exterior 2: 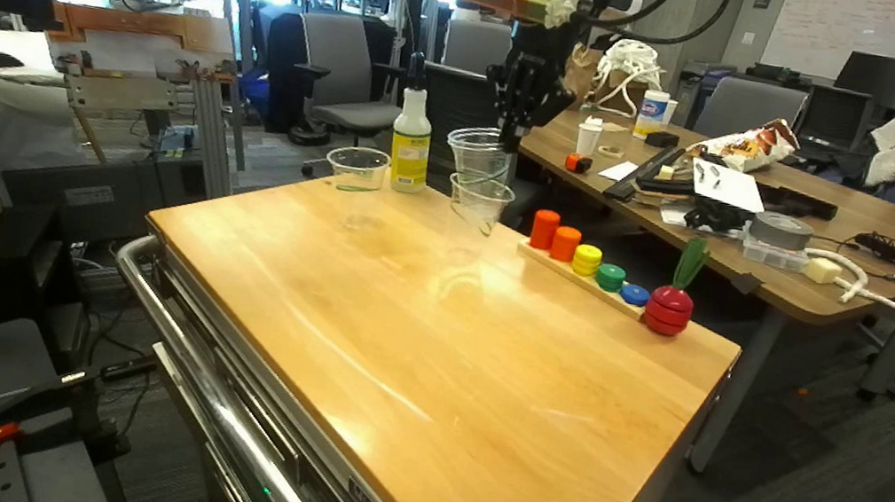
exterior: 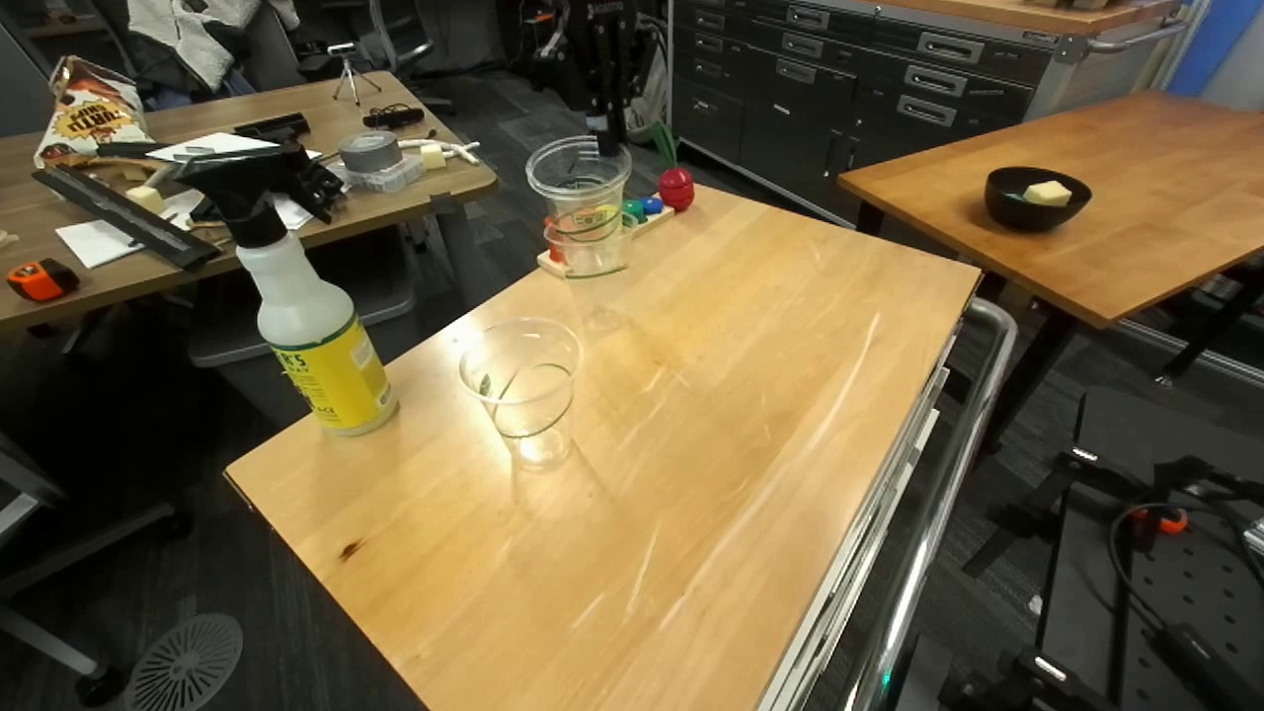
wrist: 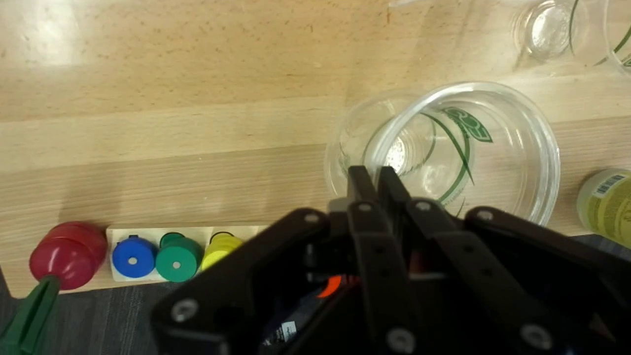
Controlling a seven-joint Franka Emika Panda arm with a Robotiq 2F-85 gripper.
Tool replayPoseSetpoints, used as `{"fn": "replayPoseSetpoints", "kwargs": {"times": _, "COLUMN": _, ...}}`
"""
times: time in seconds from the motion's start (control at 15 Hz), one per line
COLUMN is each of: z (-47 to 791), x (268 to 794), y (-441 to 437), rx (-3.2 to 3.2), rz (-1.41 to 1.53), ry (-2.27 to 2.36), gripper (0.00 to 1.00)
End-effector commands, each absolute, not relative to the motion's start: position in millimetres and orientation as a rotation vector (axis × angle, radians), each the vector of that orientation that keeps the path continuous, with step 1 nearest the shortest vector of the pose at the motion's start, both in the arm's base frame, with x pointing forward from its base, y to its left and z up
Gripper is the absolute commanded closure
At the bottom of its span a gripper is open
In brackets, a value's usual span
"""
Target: Stack the clear cups into each other
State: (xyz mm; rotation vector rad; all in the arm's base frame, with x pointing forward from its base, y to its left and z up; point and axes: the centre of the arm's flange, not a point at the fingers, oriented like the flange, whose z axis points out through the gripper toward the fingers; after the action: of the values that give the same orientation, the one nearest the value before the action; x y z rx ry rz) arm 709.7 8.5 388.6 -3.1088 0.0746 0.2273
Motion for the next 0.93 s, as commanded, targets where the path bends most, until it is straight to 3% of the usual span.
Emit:
{"fn": "replayPoseSetpoints", "kwargs": {"times": 0.0, "z": 386.6, "x": 696.8, "y": 5.0, "rx": -3.116, "rz": 0.177, "ry": -0.005, "gripper": 0.67}}
{"fn": "replayPoseSetpoints", "kwargs": {"times": 0.13, "z": 387.0, "x": 693.0, "y": 2.9, "rx": -3.107, "rz": 0.187, "ry": -0.024, "gripper": 0.61}}
{"fn": "replayPoseSetpoints", "kwargs": {"times": 0.67, "z": 374.6, "x": 675.6, "y": 0.4, "rx": -3.132, "rz": 0.237, "ry": -0.115, "gripper": 0.01}}
{"fn": "replayPoseSetpoints", "kwargs": {"times": 0.87, "z": 362.5, "x": 670.6, "y": 8.5, "rx": -3.166, "rz": 0.265, "ry": -0.125, "gripper": 0.00}}
